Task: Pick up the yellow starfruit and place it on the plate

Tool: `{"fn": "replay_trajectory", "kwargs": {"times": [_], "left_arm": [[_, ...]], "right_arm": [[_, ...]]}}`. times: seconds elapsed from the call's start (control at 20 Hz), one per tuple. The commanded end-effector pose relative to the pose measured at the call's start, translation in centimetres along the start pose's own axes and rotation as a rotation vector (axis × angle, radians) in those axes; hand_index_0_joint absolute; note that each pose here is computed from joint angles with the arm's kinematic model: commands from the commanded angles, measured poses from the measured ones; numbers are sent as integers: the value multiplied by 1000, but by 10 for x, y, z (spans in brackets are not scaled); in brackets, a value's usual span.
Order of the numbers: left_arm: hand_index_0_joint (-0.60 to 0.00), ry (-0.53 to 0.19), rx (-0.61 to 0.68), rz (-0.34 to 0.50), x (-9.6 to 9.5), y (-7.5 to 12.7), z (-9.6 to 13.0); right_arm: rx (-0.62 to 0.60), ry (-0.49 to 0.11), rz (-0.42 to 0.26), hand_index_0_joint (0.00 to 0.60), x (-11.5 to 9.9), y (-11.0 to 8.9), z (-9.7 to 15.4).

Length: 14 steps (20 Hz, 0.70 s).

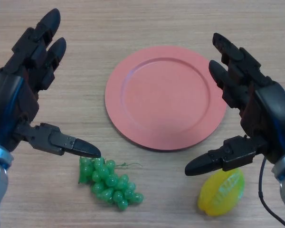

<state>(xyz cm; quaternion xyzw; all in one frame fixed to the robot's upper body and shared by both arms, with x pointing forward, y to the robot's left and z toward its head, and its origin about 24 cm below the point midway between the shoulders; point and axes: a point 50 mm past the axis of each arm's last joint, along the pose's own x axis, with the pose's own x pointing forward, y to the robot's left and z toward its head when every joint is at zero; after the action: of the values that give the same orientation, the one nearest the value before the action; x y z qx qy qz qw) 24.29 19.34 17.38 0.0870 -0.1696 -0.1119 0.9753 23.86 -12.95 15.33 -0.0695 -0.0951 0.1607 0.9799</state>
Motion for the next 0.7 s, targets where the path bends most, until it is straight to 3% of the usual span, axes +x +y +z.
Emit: {"fn": "replay_trajectory", "kwargs": {"times": [0.05,0.45,0.7], "left_arm": [[0,-189,111,78,-1,14,31],[0,-211,124,70,-3,11,31],[0,-201,111,63,-2,12,29]], "right_arm": [[-33,-192,-13,0,-2,-8,29],[-24,-202,-7,0,-7,-10,35],[-103,-178,99,0,-22,-11,29]]}}
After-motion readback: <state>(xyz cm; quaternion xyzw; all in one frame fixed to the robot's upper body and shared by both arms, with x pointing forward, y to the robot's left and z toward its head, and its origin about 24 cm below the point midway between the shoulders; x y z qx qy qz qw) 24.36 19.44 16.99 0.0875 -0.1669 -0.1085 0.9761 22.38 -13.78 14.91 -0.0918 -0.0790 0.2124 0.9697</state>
